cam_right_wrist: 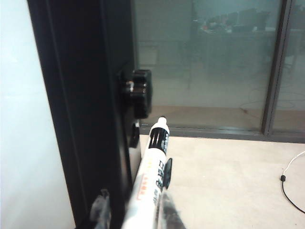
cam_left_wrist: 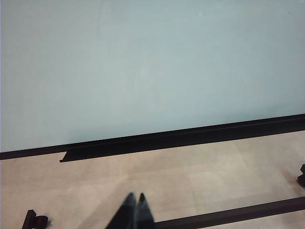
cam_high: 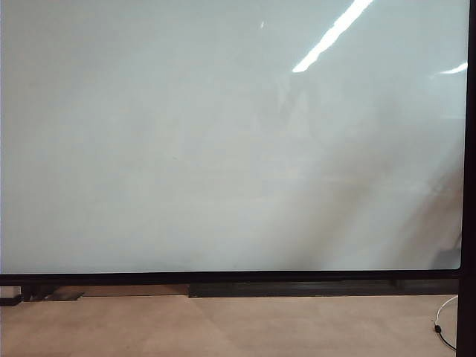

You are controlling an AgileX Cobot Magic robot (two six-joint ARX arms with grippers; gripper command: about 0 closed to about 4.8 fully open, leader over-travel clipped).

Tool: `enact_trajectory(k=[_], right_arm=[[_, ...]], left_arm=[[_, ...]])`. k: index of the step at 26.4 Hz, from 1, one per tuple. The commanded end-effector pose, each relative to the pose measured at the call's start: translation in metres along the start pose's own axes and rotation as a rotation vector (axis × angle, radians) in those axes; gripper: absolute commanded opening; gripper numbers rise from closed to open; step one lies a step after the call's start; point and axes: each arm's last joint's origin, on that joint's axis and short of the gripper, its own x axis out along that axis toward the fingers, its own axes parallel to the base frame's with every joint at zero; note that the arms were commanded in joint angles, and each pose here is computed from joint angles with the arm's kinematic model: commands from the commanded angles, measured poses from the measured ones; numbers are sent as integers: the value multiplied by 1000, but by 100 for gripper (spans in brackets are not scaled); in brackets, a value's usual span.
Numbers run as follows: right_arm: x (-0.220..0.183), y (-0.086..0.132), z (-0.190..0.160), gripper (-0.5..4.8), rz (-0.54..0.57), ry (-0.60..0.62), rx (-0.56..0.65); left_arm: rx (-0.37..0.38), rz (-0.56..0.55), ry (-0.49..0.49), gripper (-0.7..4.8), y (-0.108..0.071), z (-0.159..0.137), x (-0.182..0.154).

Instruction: Pick up the pen on the shelf to the right of the whiteboard and draw a triangle.

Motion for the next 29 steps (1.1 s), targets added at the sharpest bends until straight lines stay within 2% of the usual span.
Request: enact_trajectory(k=[1, 25, 27, 29], right_arm=[[1, 0, 3, 137, 5, -19, -20], [1, -1, 3, 133, -22, -21, -29], [1, -1, 3, 103, -21, -21, -30], [1, -1, 3, 102, -21, -21, -30]], left_arm=[[0, -2, 6, -5, 0, 0, 0], [0, -2, 6, -5, 0, 0, 0], [0, -2, 6, -5, 0, 0, 0], [0, -2, 6, -5, 0, 0, 0]])
